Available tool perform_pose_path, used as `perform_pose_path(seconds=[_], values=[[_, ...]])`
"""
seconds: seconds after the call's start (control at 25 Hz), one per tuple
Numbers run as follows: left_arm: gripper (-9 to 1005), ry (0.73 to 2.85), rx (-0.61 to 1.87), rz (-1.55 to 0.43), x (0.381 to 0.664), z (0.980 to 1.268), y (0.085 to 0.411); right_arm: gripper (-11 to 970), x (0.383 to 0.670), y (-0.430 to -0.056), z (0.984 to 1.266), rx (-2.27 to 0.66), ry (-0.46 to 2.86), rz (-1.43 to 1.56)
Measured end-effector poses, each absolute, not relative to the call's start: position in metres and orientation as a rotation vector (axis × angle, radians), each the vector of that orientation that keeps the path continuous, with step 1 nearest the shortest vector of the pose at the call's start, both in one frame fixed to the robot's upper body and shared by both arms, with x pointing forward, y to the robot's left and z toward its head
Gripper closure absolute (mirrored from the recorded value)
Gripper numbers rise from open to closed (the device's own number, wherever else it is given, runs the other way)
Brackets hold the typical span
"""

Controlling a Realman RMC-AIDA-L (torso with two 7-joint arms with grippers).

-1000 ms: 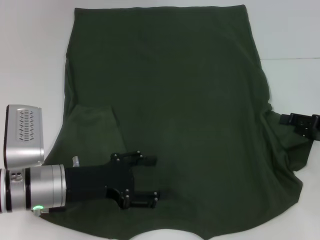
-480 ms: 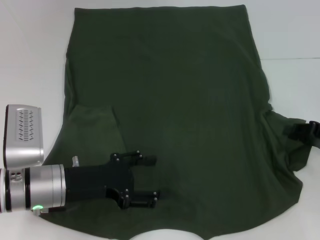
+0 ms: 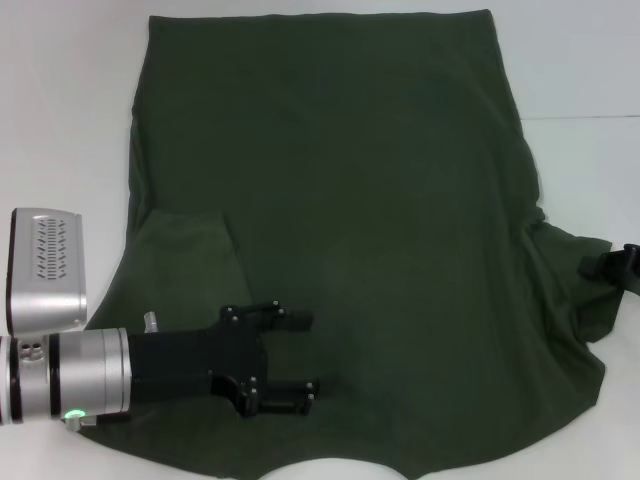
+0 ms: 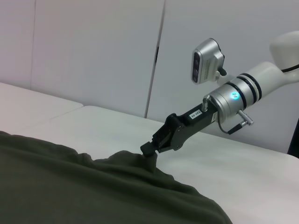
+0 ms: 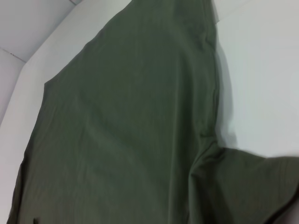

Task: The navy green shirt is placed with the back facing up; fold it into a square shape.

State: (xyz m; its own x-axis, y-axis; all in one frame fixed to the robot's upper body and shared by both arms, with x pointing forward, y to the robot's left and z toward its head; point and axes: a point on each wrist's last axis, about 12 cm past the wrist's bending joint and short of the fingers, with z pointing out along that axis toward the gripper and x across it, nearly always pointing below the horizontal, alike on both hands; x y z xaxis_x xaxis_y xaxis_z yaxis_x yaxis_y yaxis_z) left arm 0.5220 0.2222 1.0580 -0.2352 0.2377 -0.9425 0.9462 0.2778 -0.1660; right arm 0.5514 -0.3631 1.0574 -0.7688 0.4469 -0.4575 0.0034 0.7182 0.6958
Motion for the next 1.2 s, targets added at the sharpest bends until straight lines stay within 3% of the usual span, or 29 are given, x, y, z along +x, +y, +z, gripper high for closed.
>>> perform_pose_path(seconds=[0.84, 1.2], values=[[137, 1.674, 1.096, -1.02, 0.522, 1.058, 0.222, 903, 0.556, -0.377, 1.067, 0.366, 2.244, 0.907], [137, 1.677, 1.092, -1.023, 0.522, 1.058, 0.222, 881, 0.54, -0.395, 1.07, 0.428, 2.275, 0.971]])
